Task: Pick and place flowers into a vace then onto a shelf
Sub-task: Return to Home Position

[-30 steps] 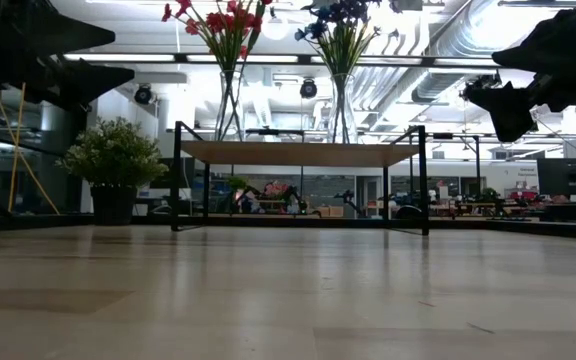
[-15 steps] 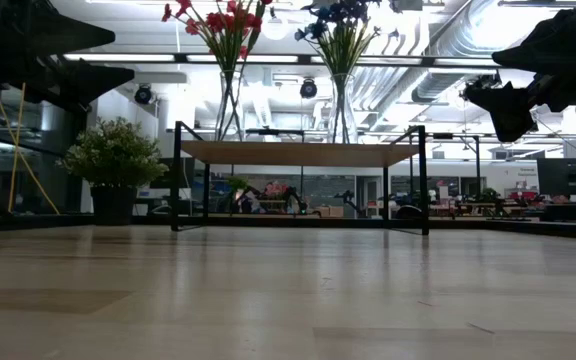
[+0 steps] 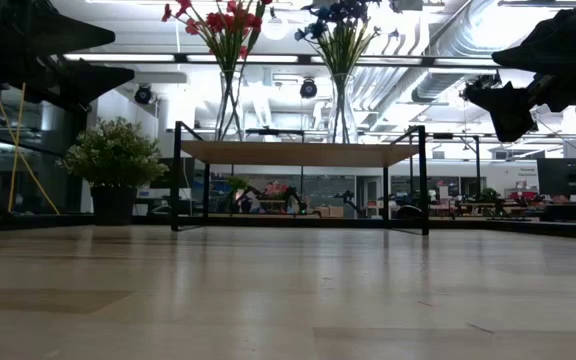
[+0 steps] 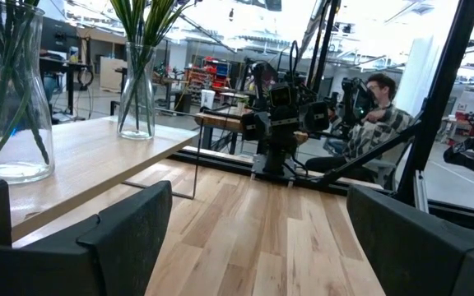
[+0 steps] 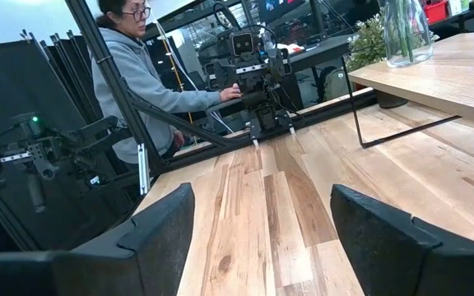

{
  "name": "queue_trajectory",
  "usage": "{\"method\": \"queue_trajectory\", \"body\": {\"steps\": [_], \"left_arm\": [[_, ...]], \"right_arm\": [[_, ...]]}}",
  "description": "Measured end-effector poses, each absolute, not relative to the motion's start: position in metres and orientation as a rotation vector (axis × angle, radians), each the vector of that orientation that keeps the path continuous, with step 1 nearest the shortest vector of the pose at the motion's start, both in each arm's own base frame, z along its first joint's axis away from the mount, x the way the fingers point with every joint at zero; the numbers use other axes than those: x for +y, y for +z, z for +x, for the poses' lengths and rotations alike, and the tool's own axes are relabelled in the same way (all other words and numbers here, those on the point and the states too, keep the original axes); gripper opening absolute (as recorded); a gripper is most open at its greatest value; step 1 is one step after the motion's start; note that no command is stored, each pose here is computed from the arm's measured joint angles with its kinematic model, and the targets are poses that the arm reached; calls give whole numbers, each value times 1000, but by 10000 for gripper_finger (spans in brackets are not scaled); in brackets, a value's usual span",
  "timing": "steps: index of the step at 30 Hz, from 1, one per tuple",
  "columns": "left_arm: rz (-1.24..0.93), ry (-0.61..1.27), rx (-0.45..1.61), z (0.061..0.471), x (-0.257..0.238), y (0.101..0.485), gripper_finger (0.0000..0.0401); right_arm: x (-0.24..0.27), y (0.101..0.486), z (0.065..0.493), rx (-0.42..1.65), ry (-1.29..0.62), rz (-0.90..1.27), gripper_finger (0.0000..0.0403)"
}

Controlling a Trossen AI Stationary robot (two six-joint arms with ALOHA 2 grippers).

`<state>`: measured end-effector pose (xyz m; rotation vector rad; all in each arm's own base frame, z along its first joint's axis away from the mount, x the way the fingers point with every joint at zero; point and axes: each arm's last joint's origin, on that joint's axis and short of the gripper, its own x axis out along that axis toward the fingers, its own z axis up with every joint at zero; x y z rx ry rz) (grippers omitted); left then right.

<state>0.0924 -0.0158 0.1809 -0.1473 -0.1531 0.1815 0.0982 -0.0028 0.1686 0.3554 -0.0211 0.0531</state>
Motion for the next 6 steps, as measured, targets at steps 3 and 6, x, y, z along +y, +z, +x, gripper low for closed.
{"method": "queue_trajectory", "body": {"steps": [3, 6], "left_arm": [[-147, 182, -153, 92, -16, 181, 397], [-147, 181, -153, 92, -16, 181, 397]], "right_arm": [[-3, 169, 98, -20, 53, 355, 271], [-3, 169, 98, -21, 53, 355, 271]]}}
